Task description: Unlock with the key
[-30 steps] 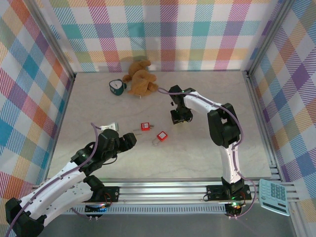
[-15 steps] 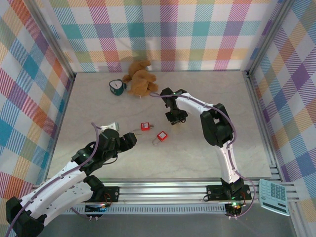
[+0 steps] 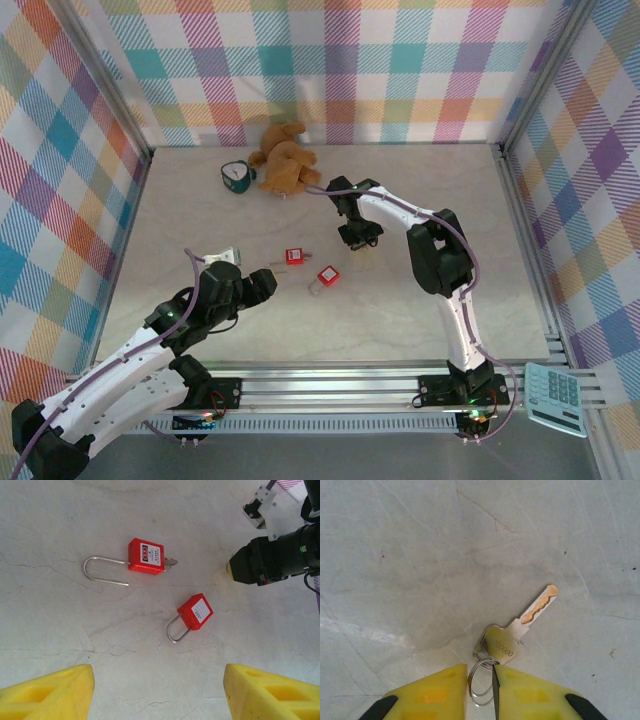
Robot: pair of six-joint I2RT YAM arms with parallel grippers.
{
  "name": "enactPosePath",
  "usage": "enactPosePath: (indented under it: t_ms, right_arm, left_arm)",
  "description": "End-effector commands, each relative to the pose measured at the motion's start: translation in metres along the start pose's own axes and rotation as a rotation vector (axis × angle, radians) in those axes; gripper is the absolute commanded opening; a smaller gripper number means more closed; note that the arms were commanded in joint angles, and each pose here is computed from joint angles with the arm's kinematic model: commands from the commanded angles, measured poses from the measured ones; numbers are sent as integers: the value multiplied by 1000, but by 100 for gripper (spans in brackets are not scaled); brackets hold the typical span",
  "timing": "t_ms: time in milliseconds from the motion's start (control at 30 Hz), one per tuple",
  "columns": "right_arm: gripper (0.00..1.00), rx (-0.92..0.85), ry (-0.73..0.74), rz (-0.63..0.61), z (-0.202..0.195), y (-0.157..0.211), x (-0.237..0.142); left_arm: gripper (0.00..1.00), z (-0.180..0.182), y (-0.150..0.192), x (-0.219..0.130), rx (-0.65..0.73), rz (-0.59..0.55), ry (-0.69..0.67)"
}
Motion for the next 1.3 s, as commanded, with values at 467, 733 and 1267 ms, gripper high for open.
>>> enactPosePath:
  t_ms: [467, 733, 1267]
  right_arm:
    - [15, -23, 45, 25, -3, 5, 6]
    - [5, -14, 48, -8, -5, 3, -2]
    - [15, 168, -348, 48, 15, -7, -17]
  left_arm:
    - [69, 5, 2, -2, -8, -9, -7]
    - [68, 5, 2, -1, -7, -9, -11]
    - [68, 4, 1, -3, 0, -10, -10]
Point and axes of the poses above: each hand's point on the last joint's axis, 136 mm out from that joint toward the fingers, its own x axis out along the fingers, its own z axis along the line the jaws close on, y = z × x, the point moved 9 cm from there along -x, back along the fingers, and after that the axes turned 7 degrees about x, right-handed, at the moved point
